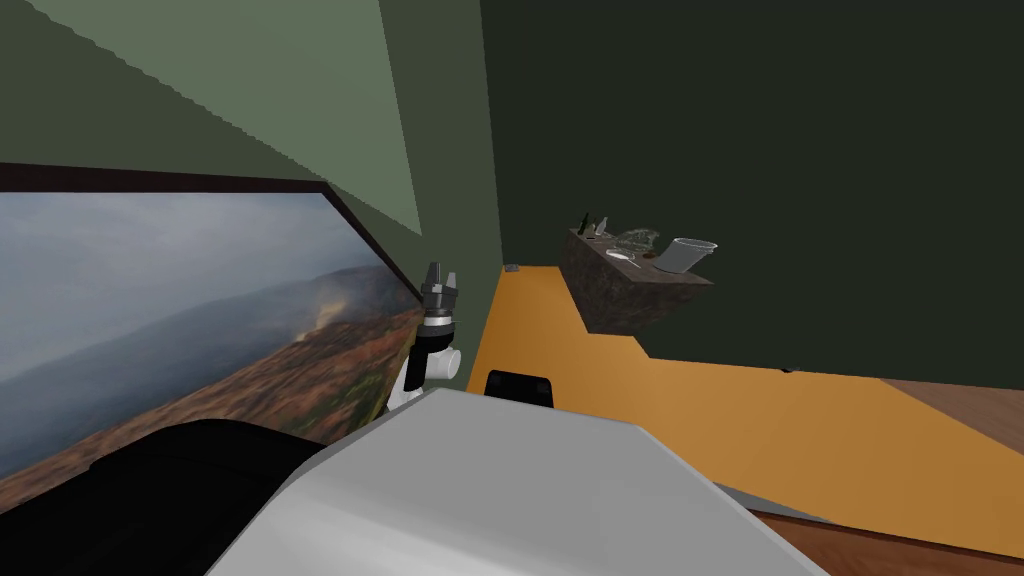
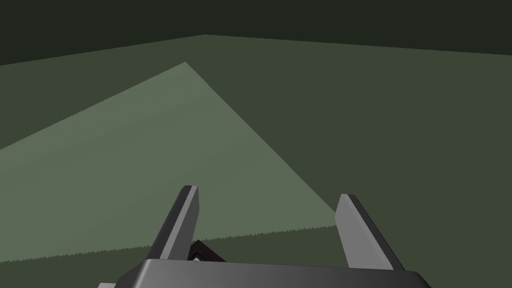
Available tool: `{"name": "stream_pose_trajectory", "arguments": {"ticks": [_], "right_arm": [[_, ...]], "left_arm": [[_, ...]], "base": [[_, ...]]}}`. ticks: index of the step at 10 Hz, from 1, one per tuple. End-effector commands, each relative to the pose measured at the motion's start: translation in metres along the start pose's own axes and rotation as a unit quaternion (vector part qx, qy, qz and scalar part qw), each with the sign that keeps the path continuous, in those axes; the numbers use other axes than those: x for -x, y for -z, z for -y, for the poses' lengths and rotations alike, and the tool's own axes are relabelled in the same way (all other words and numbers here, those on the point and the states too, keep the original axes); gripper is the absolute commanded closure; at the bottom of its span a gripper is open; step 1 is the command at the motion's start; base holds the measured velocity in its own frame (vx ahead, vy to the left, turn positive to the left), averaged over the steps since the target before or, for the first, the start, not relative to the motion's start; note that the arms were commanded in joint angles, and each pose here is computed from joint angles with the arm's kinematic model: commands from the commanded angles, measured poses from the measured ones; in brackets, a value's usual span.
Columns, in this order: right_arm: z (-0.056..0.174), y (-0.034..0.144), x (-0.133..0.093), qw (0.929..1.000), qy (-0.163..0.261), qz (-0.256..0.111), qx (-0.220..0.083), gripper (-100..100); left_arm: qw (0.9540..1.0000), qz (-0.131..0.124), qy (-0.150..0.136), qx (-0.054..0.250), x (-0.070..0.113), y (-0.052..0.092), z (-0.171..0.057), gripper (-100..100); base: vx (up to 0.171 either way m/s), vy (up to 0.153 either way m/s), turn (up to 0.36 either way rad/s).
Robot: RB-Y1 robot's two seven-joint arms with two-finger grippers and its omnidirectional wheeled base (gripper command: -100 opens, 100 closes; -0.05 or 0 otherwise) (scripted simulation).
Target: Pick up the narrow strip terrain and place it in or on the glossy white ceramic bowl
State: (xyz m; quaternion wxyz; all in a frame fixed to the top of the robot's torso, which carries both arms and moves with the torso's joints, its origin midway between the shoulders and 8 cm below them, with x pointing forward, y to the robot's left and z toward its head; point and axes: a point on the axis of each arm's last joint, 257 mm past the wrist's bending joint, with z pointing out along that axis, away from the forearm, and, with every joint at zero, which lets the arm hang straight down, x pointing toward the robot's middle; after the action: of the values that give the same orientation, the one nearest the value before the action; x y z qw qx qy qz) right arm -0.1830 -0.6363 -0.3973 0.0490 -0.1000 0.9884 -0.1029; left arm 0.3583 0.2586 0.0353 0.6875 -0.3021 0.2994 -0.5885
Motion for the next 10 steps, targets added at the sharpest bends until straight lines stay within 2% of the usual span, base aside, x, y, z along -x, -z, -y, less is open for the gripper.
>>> {"name": "stream_pose_trajectory", "arguments": {"ticks": [1,6,10], "right_arm": [[0.011,0.006,0.005,1.0000,0.002,0.002,0.003,100],[0.031,0.019,0.022,0.9996,0.002,0.005,0.028,100],[0.016,0.023,0.028,0.9969,-0.028,0.004,0.074,100]], "left_arm": [[1.0000,0.000,0.000,0.000,0.000,0.000,0.000,0],[1.0000,0.000,0.000,0.000,0.000,0.000,0.000,0],[1.0000,0.000,0.000,0.000,0.000,0.000,0.000,0]], "base": [[-0.067,-0.054,-0.086],[-0.072,-0.082,-0.107],[-0.088,-0.141,-0.098]]}}
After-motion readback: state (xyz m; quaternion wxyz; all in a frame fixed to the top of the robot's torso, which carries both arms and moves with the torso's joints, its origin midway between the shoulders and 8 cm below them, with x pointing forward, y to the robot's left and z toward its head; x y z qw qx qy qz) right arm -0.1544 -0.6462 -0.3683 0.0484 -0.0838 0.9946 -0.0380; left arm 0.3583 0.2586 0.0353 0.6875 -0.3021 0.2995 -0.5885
